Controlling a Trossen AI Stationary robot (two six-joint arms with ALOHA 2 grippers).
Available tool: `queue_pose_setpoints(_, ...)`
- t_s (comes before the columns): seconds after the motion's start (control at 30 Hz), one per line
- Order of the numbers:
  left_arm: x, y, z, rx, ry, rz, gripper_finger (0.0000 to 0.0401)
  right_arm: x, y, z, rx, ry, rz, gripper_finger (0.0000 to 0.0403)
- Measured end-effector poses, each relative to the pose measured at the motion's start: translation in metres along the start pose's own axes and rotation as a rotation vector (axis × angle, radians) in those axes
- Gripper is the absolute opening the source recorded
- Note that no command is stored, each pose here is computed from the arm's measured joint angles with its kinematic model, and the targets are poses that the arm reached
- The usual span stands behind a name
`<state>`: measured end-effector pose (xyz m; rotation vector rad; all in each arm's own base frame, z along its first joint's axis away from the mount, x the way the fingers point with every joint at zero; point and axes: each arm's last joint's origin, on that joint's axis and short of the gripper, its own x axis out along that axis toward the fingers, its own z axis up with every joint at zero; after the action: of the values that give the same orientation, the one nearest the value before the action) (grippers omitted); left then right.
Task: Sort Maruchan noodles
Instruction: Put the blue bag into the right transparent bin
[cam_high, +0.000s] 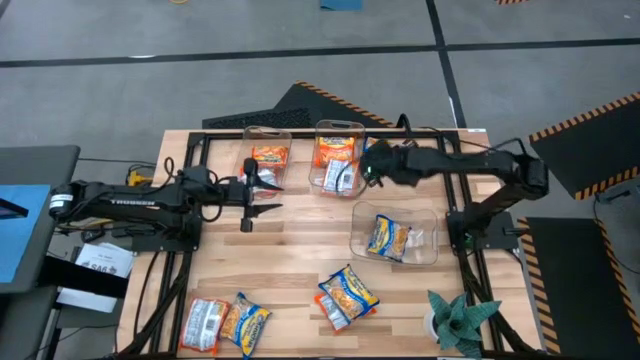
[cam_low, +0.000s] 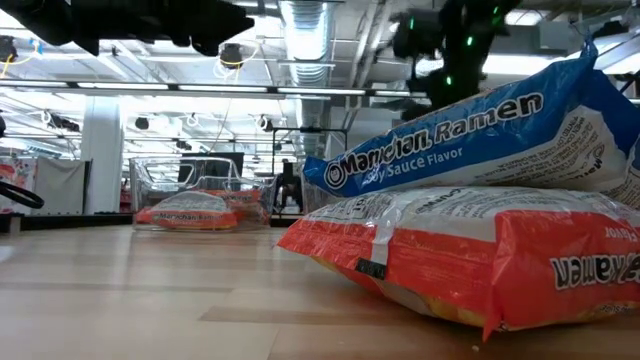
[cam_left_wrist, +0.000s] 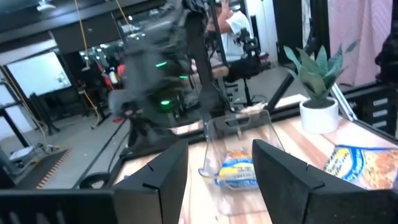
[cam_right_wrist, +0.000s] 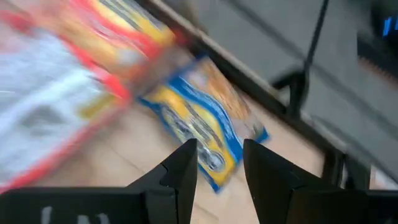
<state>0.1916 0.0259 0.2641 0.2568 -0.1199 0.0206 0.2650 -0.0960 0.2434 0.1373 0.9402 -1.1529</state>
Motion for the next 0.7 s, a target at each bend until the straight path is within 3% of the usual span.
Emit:
queue_pose_setpoints(0.1, 0.000, -0.001, -0.004, -0.006, 0.042, -0.009, 0.0169, 0.026, -0.017, 0.004, 0.045, 0.114, -0.013, 0.0152)
queue_pose_setpoints(0.3, 0.000, -0.002, -0.007, -0.008, 0.069, -0.015, 0.0169, 0.063, -0.046, -0.003, 0.139, 0.260, 0.114, 0.0152)
queue_pose_setpoints(0.43, 0.000, -0.002, -0.008, -0.012, 0.087, -0.020, 0.0169, 0.077, -0.061, -0.023, 0.240, 0.258, 0.104, 0.0152)
queue_pose_setpoints(0.6, 0.000, -0.002, -0.009, -0.013, 0.095, -0.022, 0.0169, 0.085, -0.069, -0.039, 0.425, 0.117, 0.271, 0.0152)
queue_pose_setpoints(0.7, 0.000, -0.002, -0.009, -0.013, 0.095, -0.022, 0.0169, 0.088, -0.076, -0.048, 0.510, 0.091, 0.279, 0.0152)
